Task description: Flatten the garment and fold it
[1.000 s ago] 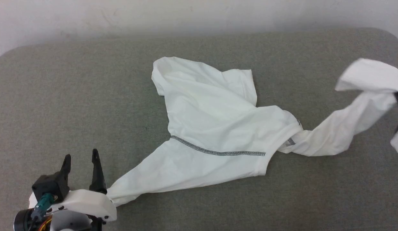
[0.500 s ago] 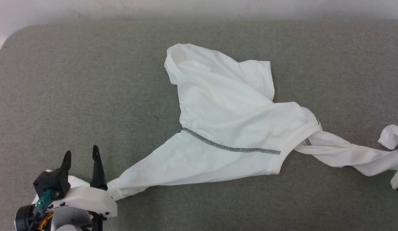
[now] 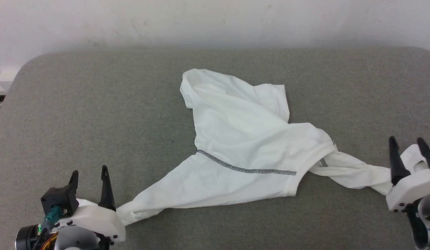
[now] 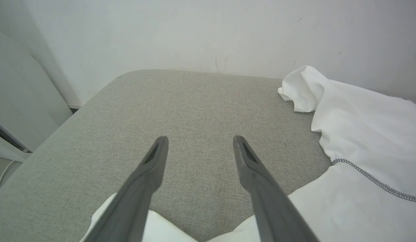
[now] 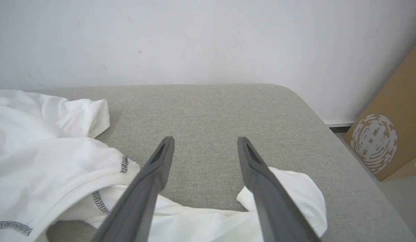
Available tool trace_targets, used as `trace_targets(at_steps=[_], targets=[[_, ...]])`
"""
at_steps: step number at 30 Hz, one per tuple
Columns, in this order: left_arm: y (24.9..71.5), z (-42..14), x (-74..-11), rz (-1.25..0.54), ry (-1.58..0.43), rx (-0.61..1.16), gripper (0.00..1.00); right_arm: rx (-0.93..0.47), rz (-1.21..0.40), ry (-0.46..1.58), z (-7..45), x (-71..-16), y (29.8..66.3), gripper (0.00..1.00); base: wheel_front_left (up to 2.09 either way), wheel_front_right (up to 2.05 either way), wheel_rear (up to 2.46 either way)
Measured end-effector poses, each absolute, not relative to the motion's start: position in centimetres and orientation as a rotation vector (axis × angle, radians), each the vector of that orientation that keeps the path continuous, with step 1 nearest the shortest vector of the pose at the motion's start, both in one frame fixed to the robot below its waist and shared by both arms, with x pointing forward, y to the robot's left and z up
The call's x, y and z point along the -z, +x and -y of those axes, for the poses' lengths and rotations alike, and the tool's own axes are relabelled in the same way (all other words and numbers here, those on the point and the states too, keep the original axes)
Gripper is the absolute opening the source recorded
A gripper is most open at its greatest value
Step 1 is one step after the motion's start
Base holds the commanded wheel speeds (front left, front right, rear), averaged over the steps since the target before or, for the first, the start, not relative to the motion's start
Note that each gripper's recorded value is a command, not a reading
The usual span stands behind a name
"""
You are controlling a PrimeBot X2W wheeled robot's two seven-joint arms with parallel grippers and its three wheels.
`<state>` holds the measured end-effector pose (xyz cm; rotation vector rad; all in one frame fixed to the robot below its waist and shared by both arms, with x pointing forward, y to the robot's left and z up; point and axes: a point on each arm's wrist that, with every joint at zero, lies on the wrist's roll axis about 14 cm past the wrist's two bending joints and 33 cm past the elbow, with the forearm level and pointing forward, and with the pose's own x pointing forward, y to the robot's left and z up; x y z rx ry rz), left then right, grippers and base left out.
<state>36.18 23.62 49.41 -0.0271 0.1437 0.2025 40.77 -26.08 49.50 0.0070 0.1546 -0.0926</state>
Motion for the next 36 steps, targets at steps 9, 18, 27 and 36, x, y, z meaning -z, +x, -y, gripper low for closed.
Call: trace_targets(at_steps=[9,18,27,36], targets=[[35.5,-20.0,-49.1,-0.22,-0.014,-0.059,1.0,-0.076,-0.122,0.099,18.9,-52.2,37.7,1.0,0.0,0.0,0.0],[36.8,-10.3,-46.4,-0.435,0.02,0.292,1.0,-0.131,-0.122,0.12,16.7,-53.4,36.7,1.0,0.0,0.0,0.0],[36.8,-7.7,-39.9,-0.779,0.138,0.434,1.0,-0.123,-0.151,0.125,16.7,-52.6,37.4,1.0,0.0,0.0,0.0],[36.7,-7.1,-36.7,-1.042,0.19,0.474,0.0,-0.086,-0.17,0.122,17.8,-51.7,38.1,1.0,0.0,0.0,0.0]])
